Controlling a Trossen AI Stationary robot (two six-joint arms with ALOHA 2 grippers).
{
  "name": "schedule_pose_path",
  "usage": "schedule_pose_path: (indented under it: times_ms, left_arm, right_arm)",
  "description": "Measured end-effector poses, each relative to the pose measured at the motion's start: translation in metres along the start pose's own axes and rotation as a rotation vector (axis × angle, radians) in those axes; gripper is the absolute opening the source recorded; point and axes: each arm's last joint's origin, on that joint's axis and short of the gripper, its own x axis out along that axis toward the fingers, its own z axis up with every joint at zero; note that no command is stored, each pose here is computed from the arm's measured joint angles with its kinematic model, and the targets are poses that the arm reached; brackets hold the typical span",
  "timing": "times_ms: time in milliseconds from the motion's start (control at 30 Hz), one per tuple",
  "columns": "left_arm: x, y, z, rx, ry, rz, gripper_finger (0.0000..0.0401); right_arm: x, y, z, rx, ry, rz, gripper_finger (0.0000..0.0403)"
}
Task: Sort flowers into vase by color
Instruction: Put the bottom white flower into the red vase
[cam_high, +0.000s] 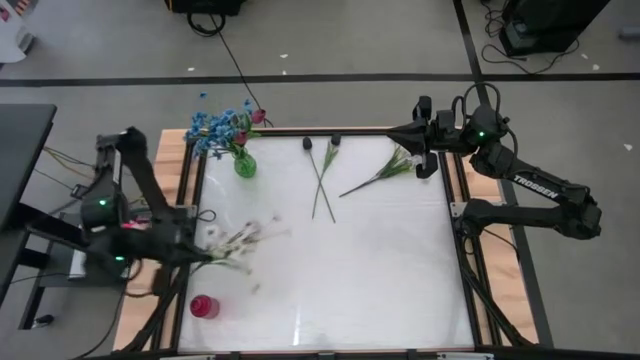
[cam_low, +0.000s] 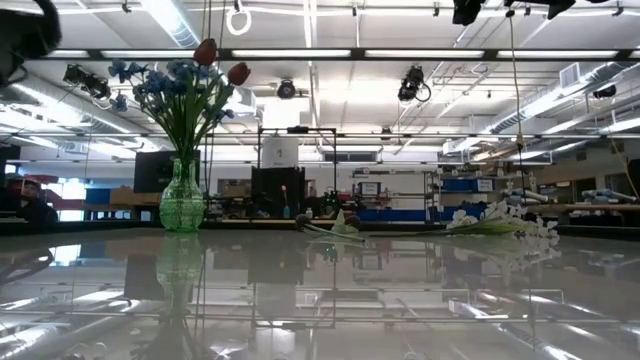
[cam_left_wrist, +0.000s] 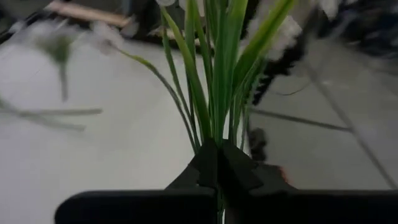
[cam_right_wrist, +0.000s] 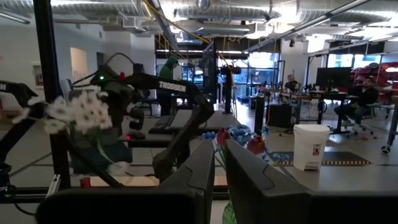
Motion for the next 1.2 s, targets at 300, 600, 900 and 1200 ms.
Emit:
schedule_pose_path:
  times_ms: [300, 600, 900, 1200]
  left_arm:
    - [-0.038, 0.011, -0.053, 0.023, -0.225, -0.242, 0.0007]
    - [-0.045, 0.015, -0.094, -0.014, -0.277, -0.318, 0.0007]
    - [-0.040, 0.003, -0.088, -0.097, -0.294, -0.265, 0.0007]
    - [-0.027, -0.024, -0.074, 0.053, -0.304, -0.192, 0.0007]
  right_arm:
    - [0.000, 0.000, 0.000, 0.000, 0.000, 0.000, 0.0050]
    - [0.000, 0.000, 0.000, 0.000, 0.000, 0.000, 0.0050]
    - [0.000, 0.000, 0.000, -0.001, 0.000, 0.000, 0.0050]
    - [0.000, 0.000, 0.000, 0.000, 0.000, 0.000, 0.0050]
